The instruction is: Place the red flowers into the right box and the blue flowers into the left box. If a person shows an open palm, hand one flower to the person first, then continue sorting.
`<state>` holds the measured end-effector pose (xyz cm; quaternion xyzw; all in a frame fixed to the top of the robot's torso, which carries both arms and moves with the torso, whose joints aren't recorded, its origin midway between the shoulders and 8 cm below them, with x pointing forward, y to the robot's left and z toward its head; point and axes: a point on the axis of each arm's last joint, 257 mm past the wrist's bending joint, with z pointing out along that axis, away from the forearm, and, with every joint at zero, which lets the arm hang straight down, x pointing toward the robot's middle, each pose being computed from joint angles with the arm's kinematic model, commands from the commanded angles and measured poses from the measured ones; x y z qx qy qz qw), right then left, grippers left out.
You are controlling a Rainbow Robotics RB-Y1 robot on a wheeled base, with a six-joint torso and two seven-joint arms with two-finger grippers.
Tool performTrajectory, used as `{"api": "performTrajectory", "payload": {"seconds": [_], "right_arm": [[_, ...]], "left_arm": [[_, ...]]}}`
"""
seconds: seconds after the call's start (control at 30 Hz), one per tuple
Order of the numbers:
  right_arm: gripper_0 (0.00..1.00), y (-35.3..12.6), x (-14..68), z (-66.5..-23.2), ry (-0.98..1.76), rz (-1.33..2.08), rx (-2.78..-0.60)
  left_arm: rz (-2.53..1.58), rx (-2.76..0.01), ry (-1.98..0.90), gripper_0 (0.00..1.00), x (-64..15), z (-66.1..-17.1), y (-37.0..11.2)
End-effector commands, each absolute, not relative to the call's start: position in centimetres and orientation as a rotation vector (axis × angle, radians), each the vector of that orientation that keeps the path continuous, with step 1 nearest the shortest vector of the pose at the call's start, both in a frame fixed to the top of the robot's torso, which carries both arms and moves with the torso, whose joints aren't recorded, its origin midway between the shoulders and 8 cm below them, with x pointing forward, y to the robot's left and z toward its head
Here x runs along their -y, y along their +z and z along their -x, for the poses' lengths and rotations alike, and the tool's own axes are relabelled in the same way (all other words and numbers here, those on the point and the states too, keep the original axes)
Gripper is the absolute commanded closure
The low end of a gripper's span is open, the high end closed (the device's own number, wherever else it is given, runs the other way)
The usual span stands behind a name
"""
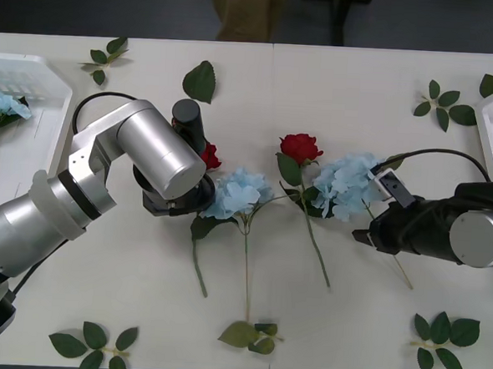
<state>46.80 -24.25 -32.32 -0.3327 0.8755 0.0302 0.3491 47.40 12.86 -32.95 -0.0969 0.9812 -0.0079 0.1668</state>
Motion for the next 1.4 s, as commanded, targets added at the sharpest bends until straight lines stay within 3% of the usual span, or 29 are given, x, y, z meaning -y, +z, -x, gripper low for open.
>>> {"api": "performTrajectory", "payload": {"seconds": [0.03,0.13,0.2,0.43,0.5,0.73,0.77,0.8,1.23,1.4], "right_arm": [[0.29,-30.0,20.9,-48.7,0.079,0.831,-2.213],[0.63,-30.0,20.4,-49.1,0.065,0.823,-2.207],[0.78,-30.1,20.3,-49.1,0.069,0.812,-2.21],[0.91,-31.1,21.0,-49.8,0.052,0.795,-2.215],[1.0,-31.6,21.0,-50.3,0.049,0.789,-2.205],[1.0,-31.4,21.1,-50.7,0.06,0.772,-2.196],[1.0,-30.7,21.0,-50.8,0.088,0.754,-2.191],[1.0,-29.8,21.2,-50.8,0.122,0.729,-2.192],[1.0,-16.7,24.5,-47.6,0.276,0.682,-2.205],[1.0,-10.7,21.9,-47.1,0.481,0.631,-2.16]], "left_arm": [[0.161,-2.74,-0.031,0.0,-10.9,-48.8,-30.8],[0.175,-2.752,-0.001,0.0,-11.7,-48.8,-31.5],[0.176,-2.748,0.018,0.0,-12.1,-48.9,-31.9],[0.196,-2.725,0.06,0.0,-13.9,-50.2,-33.4],[0.199,-2.713,0.063,0.0,-14.4,-50.8,-33.8],[0.181,-2.704,0.07,0.0,-14.4,-51.0,-33.8],[0.179,-2.702,0.07,0.71,-14.5,-51.1,-33.7],[0.178,-2.704,0.074,1.0,-14.6,-51.0,-33.8],[0.176,-2.701,0.074,1.0,-14.6,-51.2,-33.7],[0.182,-2.712,0.08,1.0,-15.4,-51.0,-33.8]]}}
